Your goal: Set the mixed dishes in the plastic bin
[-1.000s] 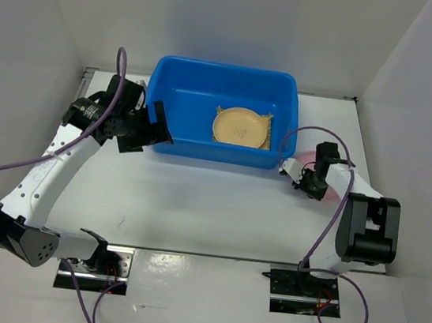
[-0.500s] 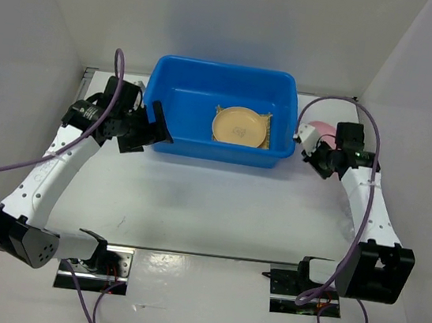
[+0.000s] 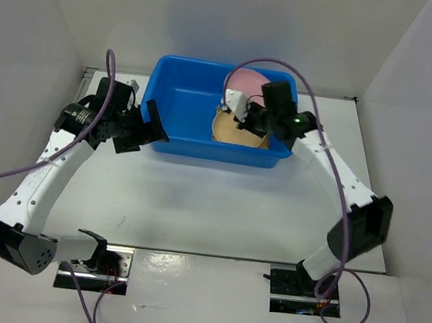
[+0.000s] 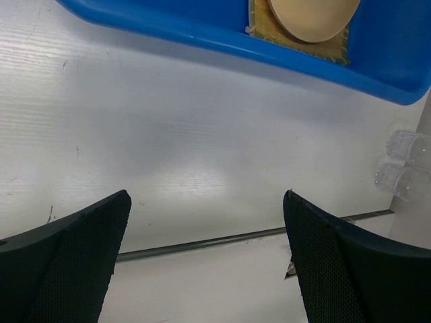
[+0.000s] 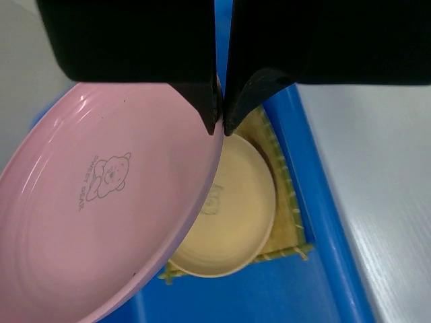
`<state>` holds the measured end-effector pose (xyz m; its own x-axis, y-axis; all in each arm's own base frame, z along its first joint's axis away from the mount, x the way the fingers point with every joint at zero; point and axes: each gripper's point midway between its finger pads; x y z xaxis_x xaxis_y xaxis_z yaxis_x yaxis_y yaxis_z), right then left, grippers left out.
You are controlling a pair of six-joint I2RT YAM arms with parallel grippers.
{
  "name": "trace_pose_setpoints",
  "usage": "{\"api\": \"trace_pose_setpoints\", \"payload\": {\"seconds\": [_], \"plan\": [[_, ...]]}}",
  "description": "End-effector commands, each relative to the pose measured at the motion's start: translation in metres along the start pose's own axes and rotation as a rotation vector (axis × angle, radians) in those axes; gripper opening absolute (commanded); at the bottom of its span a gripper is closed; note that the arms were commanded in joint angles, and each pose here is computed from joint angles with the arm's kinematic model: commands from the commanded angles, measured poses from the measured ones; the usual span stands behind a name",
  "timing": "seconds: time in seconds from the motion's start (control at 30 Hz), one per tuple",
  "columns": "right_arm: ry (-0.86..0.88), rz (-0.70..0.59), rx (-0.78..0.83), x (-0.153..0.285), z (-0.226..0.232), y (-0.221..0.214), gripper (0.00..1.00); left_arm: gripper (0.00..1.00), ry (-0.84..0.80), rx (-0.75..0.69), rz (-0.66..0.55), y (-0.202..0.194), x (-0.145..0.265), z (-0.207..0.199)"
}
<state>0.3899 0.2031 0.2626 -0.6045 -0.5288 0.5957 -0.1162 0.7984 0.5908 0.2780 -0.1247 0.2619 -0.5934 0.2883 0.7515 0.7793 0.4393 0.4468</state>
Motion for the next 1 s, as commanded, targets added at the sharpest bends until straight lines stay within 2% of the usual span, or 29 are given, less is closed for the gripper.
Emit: {"api": "trace_pose_setpoints", "payload": {"seconds": [0.0,0.03,0.23,0.53,0.57,0.6,0.67,0.73,0.8,0.87,0.9,0.93,0.97], "plan": [[-0.003,0.007,0.012,-0.038,-0.002,0.011,0.00,1.00,-0.015,-0.013,-0.034,-0.002,0.015,0.006],[0.042,0.046,0.010,-0.061,0.011,0.000,0.00,1.00,-0.015,-0.005,-0.047,0.000,0.018,0.007],[0.099,0.095,0.022,-0.116,0.026,-0.019,0.00,1.00,0.035,0.045,-0.059,-0.013,0.032,0.032],[0.108,0.193,0.046,-0.146,0.041,-0.057,0.02,1.00,0.091,0.136,-0.029,-0.045,0.027,0.065],[0.121,0.189,0.044,-0.145,0.043,-0.055,0.05,1.00,0.083,0.134,-0.038,-0.044,0.029,0.064],[0.138,0.182,0.026,-0.145,0.047,-0.054,0.14,1.00,0.092,0.136,-0.028,-0.048,0.027,0.067],[0.145,0.161,0.015,-0.135,0.047,-0.046,0.26,1.00,0.084,0.137,-0.022,-0.049,0.024,0.066],[0.136,0.135,-0.003,-0.128,0.046,-0.034,0.35,1.00,0.075,0.142,-0.029,-0.046,0.024,0.065],[0.112,0.102,-0.043,-0.110,0.038,-0.019,0.40,1.00,0.080,0.144,-0.022,-0.046,0.020,0.066],[0.078,0.074,-0.072,-0.092,0.027,-0.005,0.50,1.00,0.066,0.142,-0.022,-0.044,0.017,0.063],[0.018,0.034,-0.107,-0.070,0.011,0.013,0.58,1.00,0.065,0.144,-0.010,-0.045,0.015,0.062],[-0.022,0.028,-0.130,-0.057,0.003,0.018,0.72,1.00,0.063,0.134,-0.012,-0.043,0.013,0.062],[-0.132,-0.037,-0.187,-0.028,-0.020,0.038,0.78,1.00,0.063,0.134,-0.012,-0.043,0.013,0.062]]}}
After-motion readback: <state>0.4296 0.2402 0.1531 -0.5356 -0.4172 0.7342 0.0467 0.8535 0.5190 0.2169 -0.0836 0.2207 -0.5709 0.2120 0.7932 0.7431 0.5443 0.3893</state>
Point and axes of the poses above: each gripper's point midway between its finger pads, its own x axis back along the fingers, its own z axis along the line the jaws close on, y = z × x, and after that the axes turned 2 degrees about x, right-handed
